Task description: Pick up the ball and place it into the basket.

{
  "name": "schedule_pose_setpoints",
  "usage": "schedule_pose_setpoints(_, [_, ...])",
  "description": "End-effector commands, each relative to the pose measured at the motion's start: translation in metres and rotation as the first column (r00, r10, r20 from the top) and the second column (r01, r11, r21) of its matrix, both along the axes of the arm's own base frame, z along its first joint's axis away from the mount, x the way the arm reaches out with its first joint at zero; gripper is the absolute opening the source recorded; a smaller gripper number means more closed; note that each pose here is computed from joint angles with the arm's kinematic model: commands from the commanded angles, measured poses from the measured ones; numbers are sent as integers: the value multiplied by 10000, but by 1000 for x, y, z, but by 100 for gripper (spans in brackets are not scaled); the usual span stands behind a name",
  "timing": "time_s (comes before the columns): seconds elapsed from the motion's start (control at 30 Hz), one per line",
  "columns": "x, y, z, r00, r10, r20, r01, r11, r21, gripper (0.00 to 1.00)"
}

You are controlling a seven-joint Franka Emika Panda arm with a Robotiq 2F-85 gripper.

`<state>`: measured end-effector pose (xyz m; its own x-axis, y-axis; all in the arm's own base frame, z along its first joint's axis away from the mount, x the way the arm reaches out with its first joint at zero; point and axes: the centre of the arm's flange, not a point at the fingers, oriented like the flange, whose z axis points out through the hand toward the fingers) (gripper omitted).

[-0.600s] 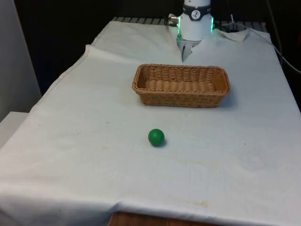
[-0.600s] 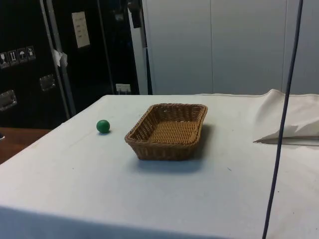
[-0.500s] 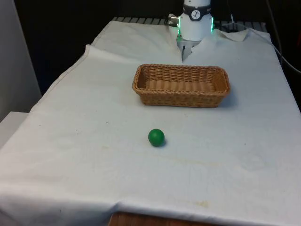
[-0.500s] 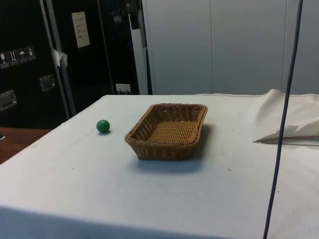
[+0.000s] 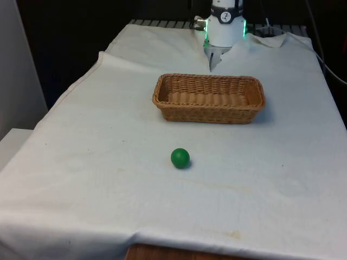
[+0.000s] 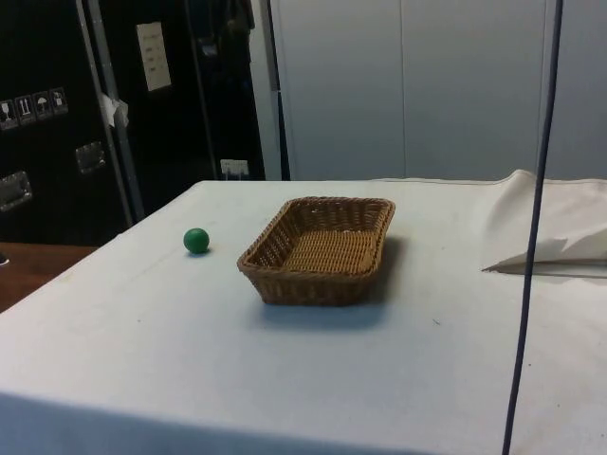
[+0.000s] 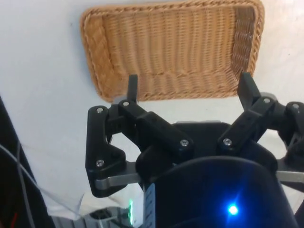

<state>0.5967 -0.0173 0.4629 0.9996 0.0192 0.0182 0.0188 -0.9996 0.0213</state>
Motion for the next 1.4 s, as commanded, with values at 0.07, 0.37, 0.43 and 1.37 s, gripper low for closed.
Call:
schedule_pose_setpoints(0.07, [5, -6, -7, 9995, 6, 302, -2, 9999, -120, 100])
schedule_pose_setpoints(0.37, [13, -18, -21, 9965, -25, 839, 46, 9997, -257, 100])
schedule_pose_setpoints(0.43, [14, -20, -24, 9965, -51, 836, 81, 9994, -348, 100])
schedule_pose_setpoints(1.37, [37, -79, -71, 9784, -144, 2061, 281, 9976, -637, 100])
